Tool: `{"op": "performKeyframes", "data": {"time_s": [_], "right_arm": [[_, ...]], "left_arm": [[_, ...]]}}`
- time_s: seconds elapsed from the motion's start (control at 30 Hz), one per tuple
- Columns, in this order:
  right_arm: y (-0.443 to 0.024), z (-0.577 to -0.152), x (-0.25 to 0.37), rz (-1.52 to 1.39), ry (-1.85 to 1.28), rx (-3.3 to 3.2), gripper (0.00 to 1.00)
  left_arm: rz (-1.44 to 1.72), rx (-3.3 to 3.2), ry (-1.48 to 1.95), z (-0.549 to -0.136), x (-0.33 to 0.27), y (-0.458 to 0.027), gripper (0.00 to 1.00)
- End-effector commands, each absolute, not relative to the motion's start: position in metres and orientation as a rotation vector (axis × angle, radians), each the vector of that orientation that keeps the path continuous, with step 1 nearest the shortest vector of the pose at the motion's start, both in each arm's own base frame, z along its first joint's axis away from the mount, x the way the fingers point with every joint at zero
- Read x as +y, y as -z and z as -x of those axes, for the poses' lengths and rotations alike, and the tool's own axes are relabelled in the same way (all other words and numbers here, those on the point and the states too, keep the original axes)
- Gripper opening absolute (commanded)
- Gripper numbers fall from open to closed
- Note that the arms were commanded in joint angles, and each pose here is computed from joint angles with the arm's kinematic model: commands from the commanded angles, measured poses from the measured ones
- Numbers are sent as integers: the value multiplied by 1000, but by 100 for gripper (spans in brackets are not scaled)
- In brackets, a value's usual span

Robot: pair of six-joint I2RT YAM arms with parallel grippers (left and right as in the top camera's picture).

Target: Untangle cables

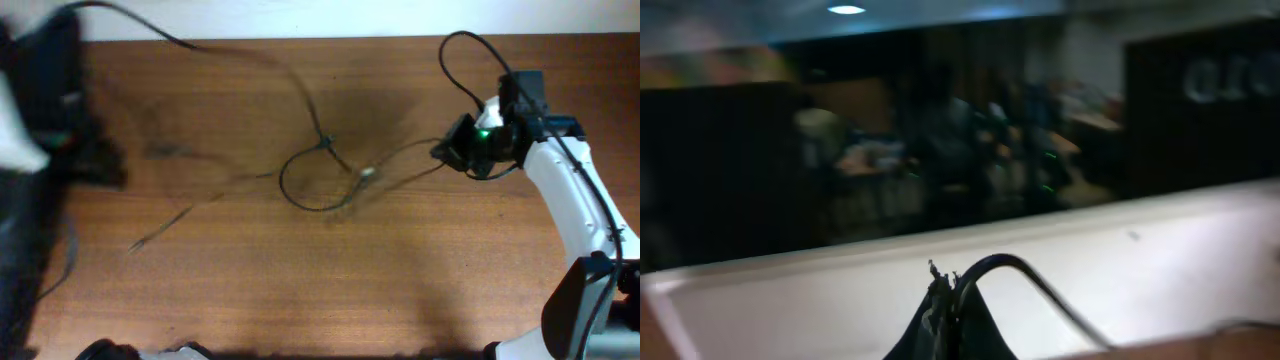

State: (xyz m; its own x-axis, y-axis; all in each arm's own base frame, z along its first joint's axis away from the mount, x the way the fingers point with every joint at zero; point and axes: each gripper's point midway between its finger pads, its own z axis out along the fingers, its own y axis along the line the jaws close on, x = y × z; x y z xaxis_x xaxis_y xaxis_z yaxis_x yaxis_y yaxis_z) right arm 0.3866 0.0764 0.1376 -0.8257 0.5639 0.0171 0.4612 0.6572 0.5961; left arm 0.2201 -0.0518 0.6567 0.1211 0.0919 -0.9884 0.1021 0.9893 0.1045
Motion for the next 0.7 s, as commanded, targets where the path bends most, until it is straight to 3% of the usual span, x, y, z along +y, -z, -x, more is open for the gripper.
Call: {"op": "performKeyframes", "data": {"time_s": [0.0, 0.17, 0.47, 0.67], "right_arm": [[-127, -378, 58, -800, -839, 2748, 4], [-133, -370, 67, -663, -925, 2774, 4], [-133, -368, 79, -540, -922, 2793, 4], [-133, -368, 79, -499, -916, 2792, 4]], "left_arm": [[-33, 1487, -113, -229, -29, -651, 0], [-165, 1522, -33, -245, -62, -640, 0], [-494, 1660, 241, -318, -179, -575, 0], [-708, 1941, 368, -359, -243, -472, 3]]}}
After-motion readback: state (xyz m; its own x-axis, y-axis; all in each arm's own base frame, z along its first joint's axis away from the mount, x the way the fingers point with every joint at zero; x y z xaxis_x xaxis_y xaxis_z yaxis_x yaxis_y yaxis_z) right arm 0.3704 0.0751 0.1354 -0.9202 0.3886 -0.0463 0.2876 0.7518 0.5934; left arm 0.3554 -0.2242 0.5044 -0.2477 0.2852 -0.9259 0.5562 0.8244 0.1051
